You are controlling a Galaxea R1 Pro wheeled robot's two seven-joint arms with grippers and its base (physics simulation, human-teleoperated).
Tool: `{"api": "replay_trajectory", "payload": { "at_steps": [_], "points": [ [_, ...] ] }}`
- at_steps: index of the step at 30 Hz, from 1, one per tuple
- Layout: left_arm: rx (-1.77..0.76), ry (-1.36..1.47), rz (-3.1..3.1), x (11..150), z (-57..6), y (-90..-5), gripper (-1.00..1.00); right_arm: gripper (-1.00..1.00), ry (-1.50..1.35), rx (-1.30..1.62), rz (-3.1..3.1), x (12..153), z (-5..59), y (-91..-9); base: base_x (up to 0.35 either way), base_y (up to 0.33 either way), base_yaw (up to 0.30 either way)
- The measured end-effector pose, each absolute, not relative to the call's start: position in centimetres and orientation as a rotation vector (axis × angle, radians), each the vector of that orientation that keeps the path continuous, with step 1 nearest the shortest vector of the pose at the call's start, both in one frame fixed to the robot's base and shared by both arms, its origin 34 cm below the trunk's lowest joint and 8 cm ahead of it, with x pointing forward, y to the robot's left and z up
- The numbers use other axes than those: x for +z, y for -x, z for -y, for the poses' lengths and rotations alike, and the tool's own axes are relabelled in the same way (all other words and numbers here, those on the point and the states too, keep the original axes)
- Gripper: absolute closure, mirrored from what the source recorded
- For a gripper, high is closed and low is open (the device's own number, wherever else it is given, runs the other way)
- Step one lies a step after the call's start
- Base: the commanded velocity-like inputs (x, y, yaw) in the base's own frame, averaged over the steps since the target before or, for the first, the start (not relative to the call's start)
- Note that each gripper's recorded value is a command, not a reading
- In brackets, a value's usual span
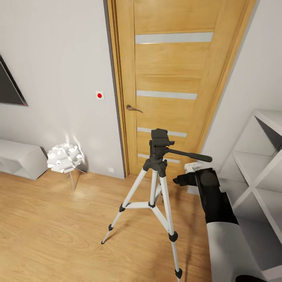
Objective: Attach the digital camera to the camera tripod in the bedroom.
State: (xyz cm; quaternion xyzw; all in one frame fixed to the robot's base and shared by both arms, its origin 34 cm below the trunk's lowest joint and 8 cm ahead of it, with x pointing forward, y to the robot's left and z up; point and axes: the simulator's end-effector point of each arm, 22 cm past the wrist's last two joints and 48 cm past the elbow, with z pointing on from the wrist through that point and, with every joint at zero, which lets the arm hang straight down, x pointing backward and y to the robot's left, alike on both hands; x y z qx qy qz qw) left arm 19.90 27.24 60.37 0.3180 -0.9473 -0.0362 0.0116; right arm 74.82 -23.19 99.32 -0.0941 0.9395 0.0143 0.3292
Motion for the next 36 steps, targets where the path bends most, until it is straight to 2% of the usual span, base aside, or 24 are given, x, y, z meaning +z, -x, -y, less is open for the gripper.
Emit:
{"api": "replay_trajectory", "payload": {
  "at_steps": [23, 30, 36],
  "points": [
    [-0.113, -0.992, 2.954, 60.4, -27.2, -19.9, 1.0, -1.0, 0.295, 0.13, -2.469, 99.1, 21.2, -74.4, 0.0, 0.0, 0.0],
    [-0.113, -0.992, 2.954, 60.4, -27.2, -19.9, 1.0, -1.0, 0.366, 0.311, -2.466, 99.2, 18.5, -73.4, 0.0, 0.0, 0.0],
    [-0.113, -0.992, 2.954, 60.4, -27.2, -19.9, 1.0, -1.0, 0.385, 0.325, -2.476, 99.2, 20.2, -73.0, 0.0, 0.0, 0.0]
  ]
}}
